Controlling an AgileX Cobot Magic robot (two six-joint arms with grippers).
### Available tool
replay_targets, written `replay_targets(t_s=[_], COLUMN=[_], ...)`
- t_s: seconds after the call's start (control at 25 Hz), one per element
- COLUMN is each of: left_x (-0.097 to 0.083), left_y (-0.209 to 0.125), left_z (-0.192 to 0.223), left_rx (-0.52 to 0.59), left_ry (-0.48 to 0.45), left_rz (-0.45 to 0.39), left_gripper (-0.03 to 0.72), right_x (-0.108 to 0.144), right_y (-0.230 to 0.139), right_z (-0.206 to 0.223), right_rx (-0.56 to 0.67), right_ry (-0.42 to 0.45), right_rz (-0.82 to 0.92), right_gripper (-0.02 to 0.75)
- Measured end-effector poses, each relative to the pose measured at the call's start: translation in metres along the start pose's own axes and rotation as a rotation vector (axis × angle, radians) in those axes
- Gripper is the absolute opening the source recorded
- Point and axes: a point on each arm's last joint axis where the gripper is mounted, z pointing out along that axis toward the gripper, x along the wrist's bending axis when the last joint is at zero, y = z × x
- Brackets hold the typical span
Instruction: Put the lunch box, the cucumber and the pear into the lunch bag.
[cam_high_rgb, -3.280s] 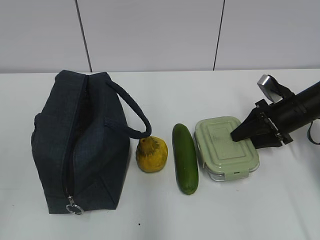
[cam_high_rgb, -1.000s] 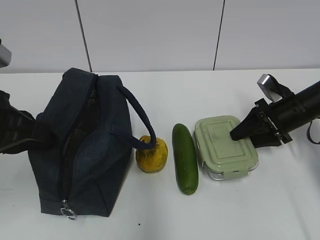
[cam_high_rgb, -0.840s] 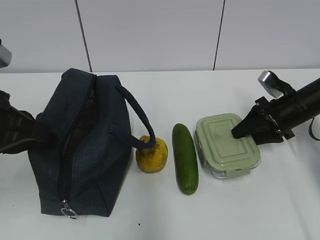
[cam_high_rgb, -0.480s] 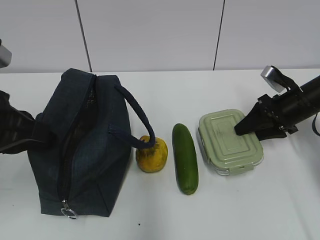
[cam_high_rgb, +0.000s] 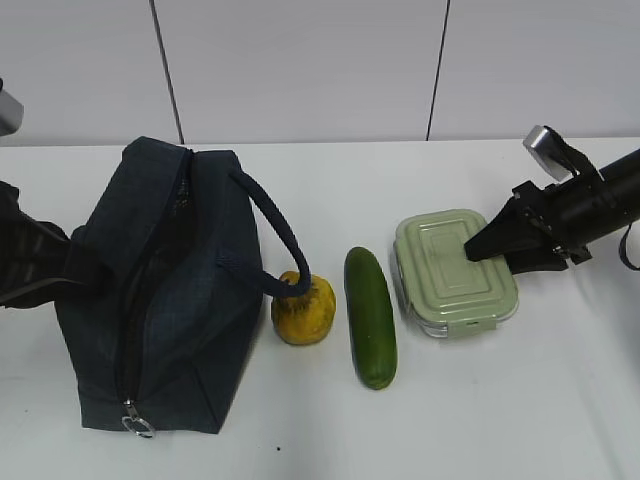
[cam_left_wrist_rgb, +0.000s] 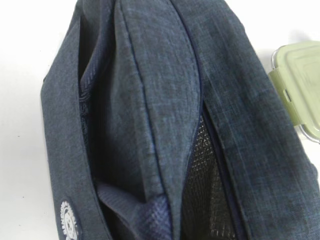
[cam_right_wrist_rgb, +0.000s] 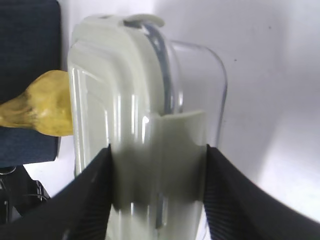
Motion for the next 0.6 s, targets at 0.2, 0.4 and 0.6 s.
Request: replay_targets(t_s=[0.2, 0.4, 0.6], left_x=[0.0000, 0.0001, 0.0002], left_y=[0.0000, 0.0000, -0.0001], left_z=[0.0000, 0.0000, 0.0000], left_rx=[0.000, 0.000, 0.001], left_ry=[0.000, 0.001, 0.002], left_rz=[0.000, 0.001, 0.004], left_gripper=[-0.018, -0.018, -0.018], right_x=[0.0021, 0.0042, 0.0061], right_y=[0.0028, 0.0060, 0.0093], right_z=[0.0000, -0.0003, -0.0008], right_rx=[-0.032, -0.066, -0.101], right_ry=[0.025, 0.049, 0.071], right_rz=[0.023, 0.044, 0.063], right_gripper=[0.395, 0.395, 0.395])
